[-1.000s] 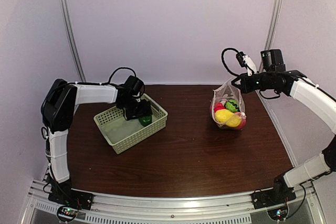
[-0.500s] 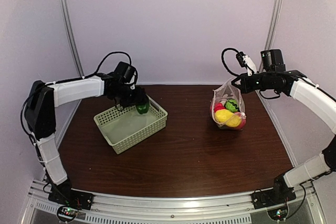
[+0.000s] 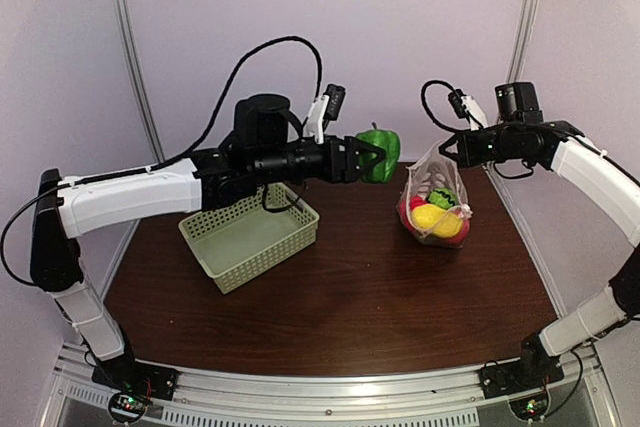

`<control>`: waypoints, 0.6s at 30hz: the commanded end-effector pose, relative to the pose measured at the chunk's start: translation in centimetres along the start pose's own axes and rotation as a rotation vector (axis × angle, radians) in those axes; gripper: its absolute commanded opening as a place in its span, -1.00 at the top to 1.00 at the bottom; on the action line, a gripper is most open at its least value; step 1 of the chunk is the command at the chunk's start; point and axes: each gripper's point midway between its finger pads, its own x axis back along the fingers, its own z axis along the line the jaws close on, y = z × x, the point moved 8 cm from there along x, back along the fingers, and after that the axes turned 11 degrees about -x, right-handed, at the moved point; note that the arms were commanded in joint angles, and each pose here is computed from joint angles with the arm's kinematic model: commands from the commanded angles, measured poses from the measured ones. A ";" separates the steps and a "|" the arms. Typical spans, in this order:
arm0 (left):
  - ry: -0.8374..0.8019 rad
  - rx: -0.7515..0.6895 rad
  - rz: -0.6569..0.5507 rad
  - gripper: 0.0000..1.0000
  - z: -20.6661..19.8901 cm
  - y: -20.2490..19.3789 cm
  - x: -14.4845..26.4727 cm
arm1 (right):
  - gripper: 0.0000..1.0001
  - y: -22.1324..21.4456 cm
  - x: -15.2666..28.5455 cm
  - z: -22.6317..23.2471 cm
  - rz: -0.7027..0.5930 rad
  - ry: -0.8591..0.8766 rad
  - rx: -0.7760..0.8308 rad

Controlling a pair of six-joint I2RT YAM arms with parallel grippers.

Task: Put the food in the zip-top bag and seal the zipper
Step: Place the fake vegetable in the zipper food storage bag.

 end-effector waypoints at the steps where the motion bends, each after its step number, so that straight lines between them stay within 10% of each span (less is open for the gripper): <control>1: -0.136 -0.078 -0.226 -0.21 -2.5 2.0 -1.5 | 1.00 1.4 0.1 0.9 0.001 0.064 -0.029; 18: 0.055 0.052 -0.136 -0.25 -1.3 -1.9 -10.7 | 1.00 2.3 -0.1 2.0 0.020 0.176 -0.115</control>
